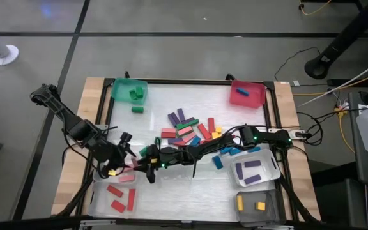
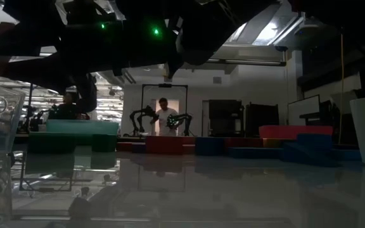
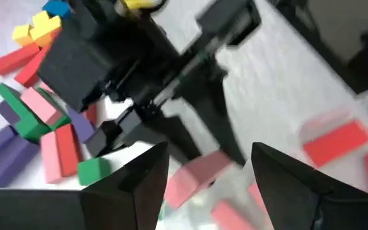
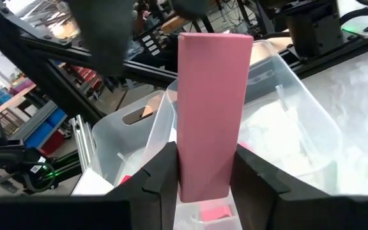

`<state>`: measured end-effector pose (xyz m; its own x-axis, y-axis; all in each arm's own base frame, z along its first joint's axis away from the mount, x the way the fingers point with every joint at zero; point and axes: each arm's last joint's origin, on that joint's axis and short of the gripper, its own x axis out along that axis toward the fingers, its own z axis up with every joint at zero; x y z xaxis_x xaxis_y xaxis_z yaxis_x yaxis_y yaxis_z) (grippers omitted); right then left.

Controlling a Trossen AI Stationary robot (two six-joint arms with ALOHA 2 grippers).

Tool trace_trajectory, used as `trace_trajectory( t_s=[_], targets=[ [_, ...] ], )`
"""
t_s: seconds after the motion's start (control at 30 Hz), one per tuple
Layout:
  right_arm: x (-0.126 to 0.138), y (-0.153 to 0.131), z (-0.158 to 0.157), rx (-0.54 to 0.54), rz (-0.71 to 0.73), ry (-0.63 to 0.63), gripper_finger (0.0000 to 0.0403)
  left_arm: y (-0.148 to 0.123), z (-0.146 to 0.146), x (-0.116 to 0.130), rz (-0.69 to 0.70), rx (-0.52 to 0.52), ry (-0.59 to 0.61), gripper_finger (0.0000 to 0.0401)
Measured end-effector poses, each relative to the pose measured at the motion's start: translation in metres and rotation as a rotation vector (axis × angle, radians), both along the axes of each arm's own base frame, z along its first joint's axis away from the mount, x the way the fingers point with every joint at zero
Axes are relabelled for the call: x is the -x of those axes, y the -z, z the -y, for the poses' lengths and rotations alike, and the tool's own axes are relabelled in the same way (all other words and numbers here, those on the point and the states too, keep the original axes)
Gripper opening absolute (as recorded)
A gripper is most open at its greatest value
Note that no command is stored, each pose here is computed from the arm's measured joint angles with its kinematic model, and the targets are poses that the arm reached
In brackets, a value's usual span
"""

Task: Sort blocks
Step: Put the pink block into the top transparent bin

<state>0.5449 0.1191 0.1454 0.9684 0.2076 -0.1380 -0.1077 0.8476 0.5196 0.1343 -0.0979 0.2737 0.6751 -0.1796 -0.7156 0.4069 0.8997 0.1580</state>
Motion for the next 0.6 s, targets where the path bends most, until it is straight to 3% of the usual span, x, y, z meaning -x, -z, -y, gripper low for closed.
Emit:
trace_trajectory(
  t_s=[0.6],
  targets=[
    [0.0, -0.001, -0.001, -0.004, 0.004, -0.024, 0.012, 0.028, 0.01, -0.018, -0.153, -0.205, 0.073, 0.0209]
  ],
)
